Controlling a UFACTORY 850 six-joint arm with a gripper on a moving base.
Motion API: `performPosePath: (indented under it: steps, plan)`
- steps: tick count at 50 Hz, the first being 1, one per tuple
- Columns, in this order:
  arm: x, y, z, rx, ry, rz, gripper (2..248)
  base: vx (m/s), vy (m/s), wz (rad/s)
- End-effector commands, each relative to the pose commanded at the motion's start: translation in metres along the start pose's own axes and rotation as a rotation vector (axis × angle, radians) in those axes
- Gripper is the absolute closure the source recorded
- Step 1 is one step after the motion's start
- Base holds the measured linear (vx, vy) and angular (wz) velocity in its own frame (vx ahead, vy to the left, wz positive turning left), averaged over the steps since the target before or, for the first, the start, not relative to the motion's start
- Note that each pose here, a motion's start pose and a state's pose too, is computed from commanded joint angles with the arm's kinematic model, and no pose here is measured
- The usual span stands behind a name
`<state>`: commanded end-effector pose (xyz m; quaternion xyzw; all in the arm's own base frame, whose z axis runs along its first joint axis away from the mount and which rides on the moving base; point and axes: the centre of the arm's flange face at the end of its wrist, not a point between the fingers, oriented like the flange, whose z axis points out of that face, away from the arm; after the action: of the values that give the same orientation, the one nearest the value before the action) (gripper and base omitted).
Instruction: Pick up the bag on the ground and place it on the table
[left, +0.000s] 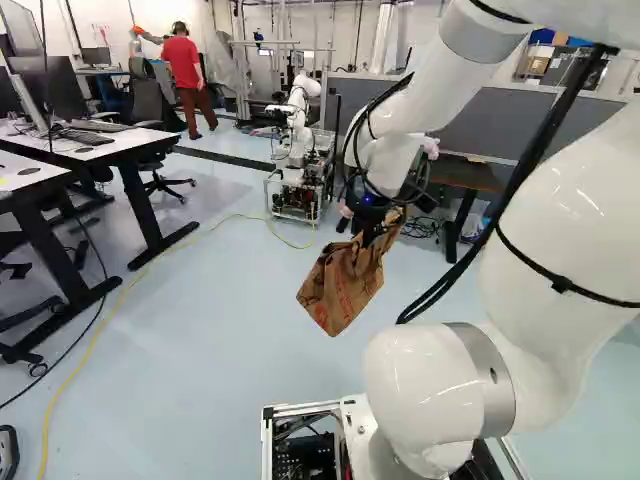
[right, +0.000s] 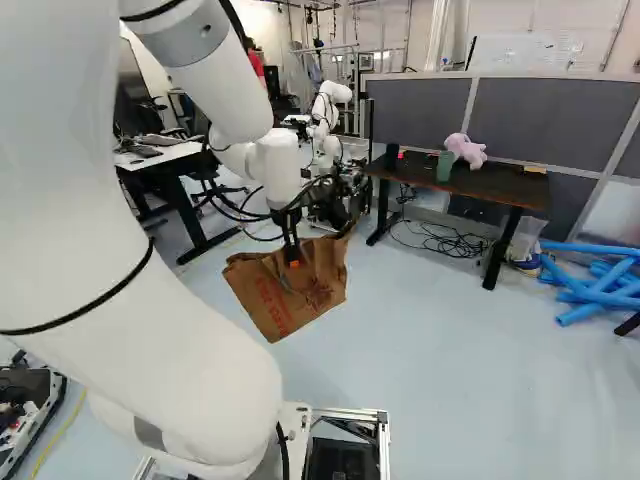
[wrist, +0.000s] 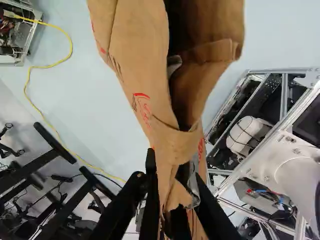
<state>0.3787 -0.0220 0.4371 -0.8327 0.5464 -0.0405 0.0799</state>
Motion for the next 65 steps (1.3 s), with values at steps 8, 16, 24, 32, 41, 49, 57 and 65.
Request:
performPosePath:
  steps: [8, 16, 24, 32, 41, 49, 57, 65]
  plan:
    - [0.000, -0.005, -0.011, -0.005, -0.004, -0.013, 229, 0.000, 0.000, 0.000]
    - [0.001, -0.010, -0.021, -0.010, -0.007, -0.026, 229, 0.000, 0.000, 0.000]
    - [0.001, -0.015, -0.032, -0.016, -0.009, -0.038, 229, 0.000, 0.000, 0.000]
    - [0.002, -0.021, -0.043, -0.022, -0.012, -0.050, 229, 0.000, 0.000, 0.000]
    - [0.003, -0.027, -0.056, -0.030, -0.014, -0.063, 229, 0.000, 0.000, 0.000]
    - [0.003, -0.032, -0.067, -0.037, -0.015, -0.075, 229, 0.000, 0.000, 0.000]
    - [0.004, -0.036, -0.078, -0.051, -0.009, -0.096, 229, 0.000, 0.000, 0.000]
    - [0.006, -0.039, -0.089, -0.069, 0.001, -0.119, 229, 0.000, 0.000, 0.000]
